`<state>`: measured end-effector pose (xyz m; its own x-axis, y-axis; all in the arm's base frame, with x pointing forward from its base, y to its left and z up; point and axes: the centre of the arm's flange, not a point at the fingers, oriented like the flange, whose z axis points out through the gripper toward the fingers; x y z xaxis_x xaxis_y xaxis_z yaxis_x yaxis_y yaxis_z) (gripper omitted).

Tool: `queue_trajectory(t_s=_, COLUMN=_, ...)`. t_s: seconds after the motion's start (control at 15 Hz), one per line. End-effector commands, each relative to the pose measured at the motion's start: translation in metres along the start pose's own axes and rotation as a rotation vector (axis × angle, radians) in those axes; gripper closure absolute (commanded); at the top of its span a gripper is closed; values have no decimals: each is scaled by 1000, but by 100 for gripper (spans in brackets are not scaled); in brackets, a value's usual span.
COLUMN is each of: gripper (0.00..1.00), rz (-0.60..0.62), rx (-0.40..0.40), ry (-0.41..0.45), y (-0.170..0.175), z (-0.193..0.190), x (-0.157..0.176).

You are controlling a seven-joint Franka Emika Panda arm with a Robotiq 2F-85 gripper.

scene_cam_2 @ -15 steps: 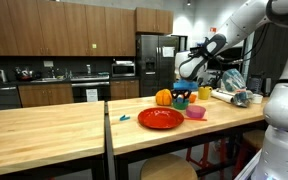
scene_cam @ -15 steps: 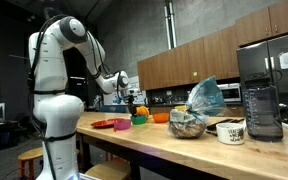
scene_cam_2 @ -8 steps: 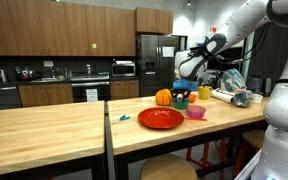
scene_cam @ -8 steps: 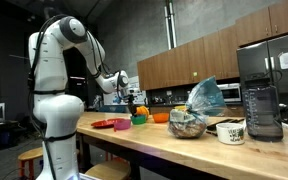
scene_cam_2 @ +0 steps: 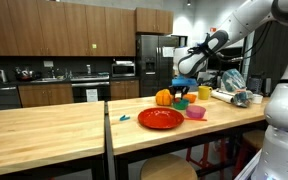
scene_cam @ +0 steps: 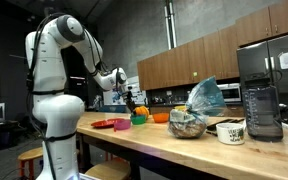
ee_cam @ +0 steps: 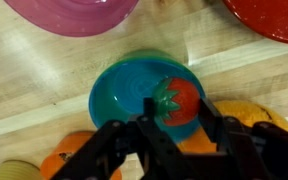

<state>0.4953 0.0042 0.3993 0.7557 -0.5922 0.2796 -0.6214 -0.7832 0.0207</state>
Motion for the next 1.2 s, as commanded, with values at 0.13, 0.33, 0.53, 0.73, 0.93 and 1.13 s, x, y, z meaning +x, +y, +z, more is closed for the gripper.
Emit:
queue_trajectory(t_s=0.13, gripper=77, rz=-75, rx=23, ry=20, y=-1, z=-48, x=-18)
queue_trajectory(t_s=0.33, gripper=77, rz=-174, rx=68, ry=13, y=-12, z=-59, x=-29)
queue_trajectory(t_s=0.53, gripper=77, rz=-294, rx=101, ry=-15, y=-26, z=-59, x=-44)
queue_trajectory(t_s=0.73, gripper=77, rz=-404, rx=134, ry=-71, y=-37, z=-45, x=-58)
queue_trajectory(t_s=0.93, gripper=77, rz=-528, rx=160, ry=-125, y=-45, z=-31, x=-73)
queue_trajectory(t_s=1.13, gripper=77, rz=-630, rx=169, ry=-167, y=-50, z=-18, x=-84)
